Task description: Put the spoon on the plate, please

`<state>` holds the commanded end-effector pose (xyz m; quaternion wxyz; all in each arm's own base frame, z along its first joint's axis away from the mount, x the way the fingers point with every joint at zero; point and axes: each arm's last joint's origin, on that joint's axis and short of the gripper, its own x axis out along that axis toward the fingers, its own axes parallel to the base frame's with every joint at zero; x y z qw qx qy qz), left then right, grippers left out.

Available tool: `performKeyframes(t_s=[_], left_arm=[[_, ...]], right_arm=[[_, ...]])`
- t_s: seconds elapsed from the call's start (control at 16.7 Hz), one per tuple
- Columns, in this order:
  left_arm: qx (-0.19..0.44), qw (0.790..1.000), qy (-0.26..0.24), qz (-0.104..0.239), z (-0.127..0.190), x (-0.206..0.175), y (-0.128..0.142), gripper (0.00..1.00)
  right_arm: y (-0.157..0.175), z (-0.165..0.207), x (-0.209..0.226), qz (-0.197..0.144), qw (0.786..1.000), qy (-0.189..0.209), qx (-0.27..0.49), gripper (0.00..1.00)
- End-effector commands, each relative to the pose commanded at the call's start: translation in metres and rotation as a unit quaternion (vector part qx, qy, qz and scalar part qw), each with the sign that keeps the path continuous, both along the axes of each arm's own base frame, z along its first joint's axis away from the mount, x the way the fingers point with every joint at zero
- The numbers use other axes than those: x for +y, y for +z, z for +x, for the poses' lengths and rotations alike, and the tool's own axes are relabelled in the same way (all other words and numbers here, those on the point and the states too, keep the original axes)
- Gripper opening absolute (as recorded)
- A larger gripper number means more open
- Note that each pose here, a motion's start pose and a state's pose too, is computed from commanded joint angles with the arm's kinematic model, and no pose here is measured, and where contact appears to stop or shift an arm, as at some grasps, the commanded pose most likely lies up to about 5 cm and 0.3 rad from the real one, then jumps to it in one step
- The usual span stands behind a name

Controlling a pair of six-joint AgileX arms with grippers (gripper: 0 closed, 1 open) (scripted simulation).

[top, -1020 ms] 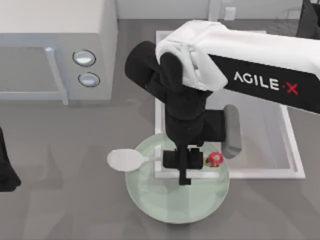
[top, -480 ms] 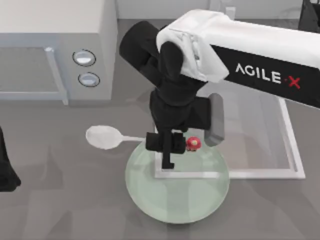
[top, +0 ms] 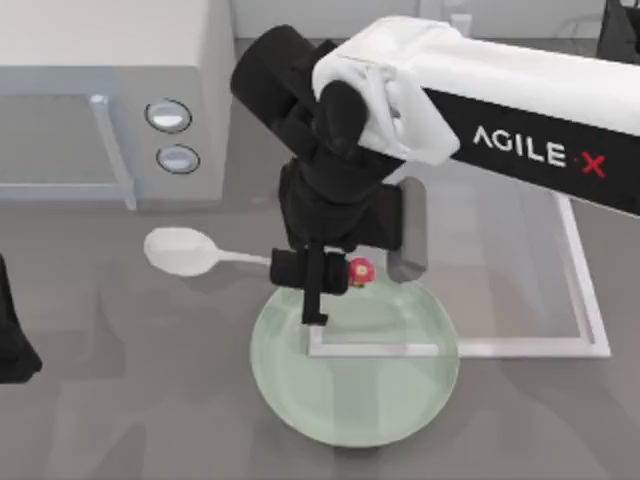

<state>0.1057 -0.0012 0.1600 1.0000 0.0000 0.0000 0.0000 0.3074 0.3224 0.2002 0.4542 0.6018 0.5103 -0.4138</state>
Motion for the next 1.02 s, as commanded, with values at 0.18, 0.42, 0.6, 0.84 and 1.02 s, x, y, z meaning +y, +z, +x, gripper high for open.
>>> performKeyframes(t_s=[0.18,0.42,0.6,0.84,1.02], left_arm=[[0.000,1.000,0.000,0.000,0.000,0.000,0.000,1.00],[0.000,1.000,0.000,0.000,0.000,0.000,0.000,1.00],[0.000,1.000,0.000,0.000,0.000,0.000,0.000,1.00],[0.000,1.000,0.000,0.000,0.000,0.000,0.000,1.00],[0.000,1.000,0.000,0.000,0.000,0.000,0.000,1.00]], right_arm=[[-0.007,-0.005,-0.001,-0.016,1.000,0.000,0.006,0.00],[-0.029,-0.013,-0.009,-0.065,0.997,-0.004,0.029,0.00],[-0.050,-0.018,-0.016,-0.110,0.992,-0.007,0.053,0.00],[-0.064,-0.020,-0.020,-0.133,0.989,-0.007,0.069,0.00],[-0.064,-0.020,-0.020,-0.133,0.989,-0.007,0.069,0.00]])
